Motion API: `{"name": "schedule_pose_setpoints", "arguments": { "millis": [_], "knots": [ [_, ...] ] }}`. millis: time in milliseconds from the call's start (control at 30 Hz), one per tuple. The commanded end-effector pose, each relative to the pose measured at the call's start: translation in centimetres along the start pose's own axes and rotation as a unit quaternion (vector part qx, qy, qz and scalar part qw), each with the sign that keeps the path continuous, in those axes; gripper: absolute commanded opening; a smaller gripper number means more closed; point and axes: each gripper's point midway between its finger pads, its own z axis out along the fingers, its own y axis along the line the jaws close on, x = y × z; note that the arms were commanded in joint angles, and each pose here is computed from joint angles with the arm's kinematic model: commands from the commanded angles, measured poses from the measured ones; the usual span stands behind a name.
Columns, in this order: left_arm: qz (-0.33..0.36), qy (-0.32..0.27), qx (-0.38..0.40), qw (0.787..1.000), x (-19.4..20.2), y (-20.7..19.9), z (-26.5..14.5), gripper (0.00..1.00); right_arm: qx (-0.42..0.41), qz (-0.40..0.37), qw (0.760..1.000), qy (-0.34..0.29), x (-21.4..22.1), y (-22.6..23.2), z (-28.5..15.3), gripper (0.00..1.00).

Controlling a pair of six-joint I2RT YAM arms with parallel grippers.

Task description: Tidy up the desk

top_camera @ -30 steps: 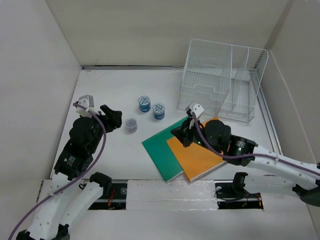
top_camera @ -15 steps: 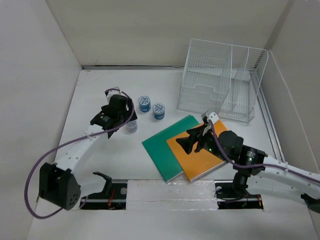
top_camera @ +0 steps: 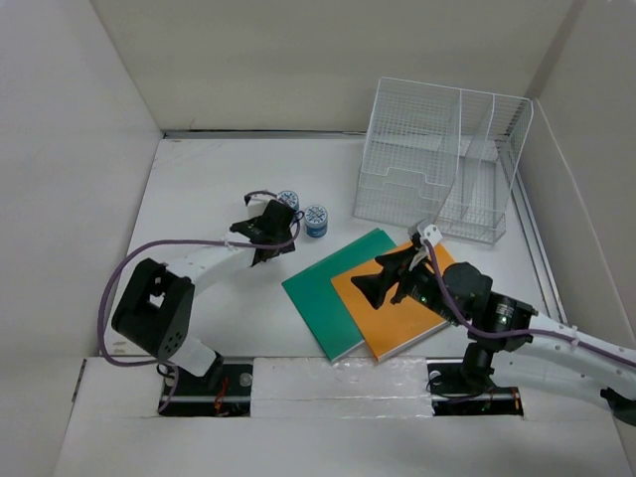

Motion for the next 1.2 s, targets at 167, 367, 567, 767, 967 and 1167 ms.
{"name": "schedule_pose_setpoints", "arguments": {
  "millis": [167, 367, 567, 767, 967, 1167],
  "knots": [
    [-0.024, -0.030, -0.040, 0.998, -1.6, 0.0, 0.5, 0.78, -0.027, 0.007, 0.999, -0.030, -1.6, 0.7, -1.7, 0.86],
    [-0.023, -0.039, -0.055, 0.997, -1.9, 0.4, 1.3, 0.77, -0.014, 0.009, 0.999, -0.031, -1.3, -0.1, -2.4, 0.87],
    [-0.019, -0.044, -0.060, 0.997, -2.8, -0.1, 2.1, 0.67, -0.013, 0.011, 1.000, -0.022, -0.8, -0.2, -2.3, 0.87],
    [-0.022, -0.039, -0.059, 0.997, -2.3, 0.2, 2.6, 0.63, -0.003, 0.009, 1.000, -0.021, -0.9, -0.5, -2.3, 0.87],
    [-0.032, -0.049, -0.021, 0.998, -2.6, -0.8, 1.0, 0.46, 0.005, 0.025, 0.999, -0.037, -1.8, -0.8, -3.1, 0.86],
    [-0.031, -0.145, 0.102, 0.984, -10.2, -6.6, -9.4, 0.46, 0.055, 0.043, 0.997, -0.041, -0.6, -2.8, -2.8, 0.86]
  ]
}}
